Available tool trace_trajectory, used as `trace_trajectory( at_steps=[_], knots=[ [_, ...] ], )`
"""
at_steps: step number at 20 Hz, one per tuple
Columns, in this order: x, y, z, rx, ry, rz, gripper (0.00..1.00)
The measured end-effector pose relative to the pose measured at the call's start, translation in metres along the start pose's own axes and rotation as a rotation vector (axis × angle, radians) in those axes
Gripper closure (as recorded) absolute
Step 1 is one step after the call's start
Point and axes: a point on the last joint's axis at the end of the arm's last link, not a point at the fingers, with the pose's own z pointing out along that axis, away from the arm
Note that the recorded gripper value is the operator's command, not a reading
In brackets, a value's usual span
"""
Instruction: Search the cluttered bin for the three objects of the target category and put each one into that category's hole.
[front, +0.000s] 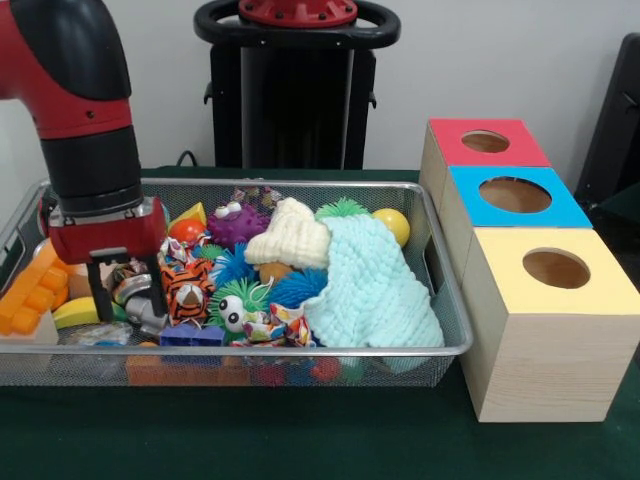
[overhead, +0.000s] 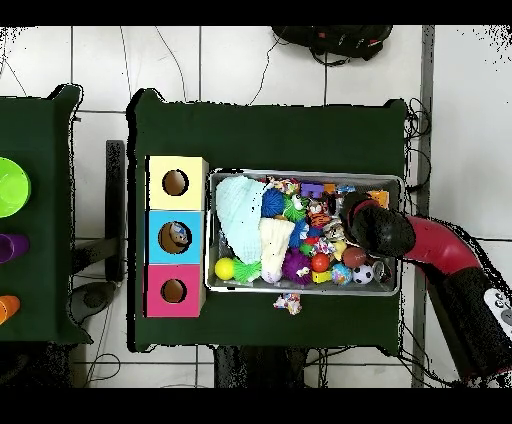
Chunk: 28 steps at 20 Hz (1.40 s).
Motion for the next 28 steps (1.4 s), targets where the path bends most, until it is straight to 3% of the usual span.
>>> trace_trajectory(
  at_steps=[5, 12, 28],
  knots=[
    [0.005, 0.007, 0.014, -0.01, -0.021, 0.002, 0.0],
    [0.005, 0.005, 0.014, -0.008, -0.031, 0.004, 0.0],
    [0.038, -0.022, 0.028, -0.037, -0.014, 0.091, 0.0]
  ],
)
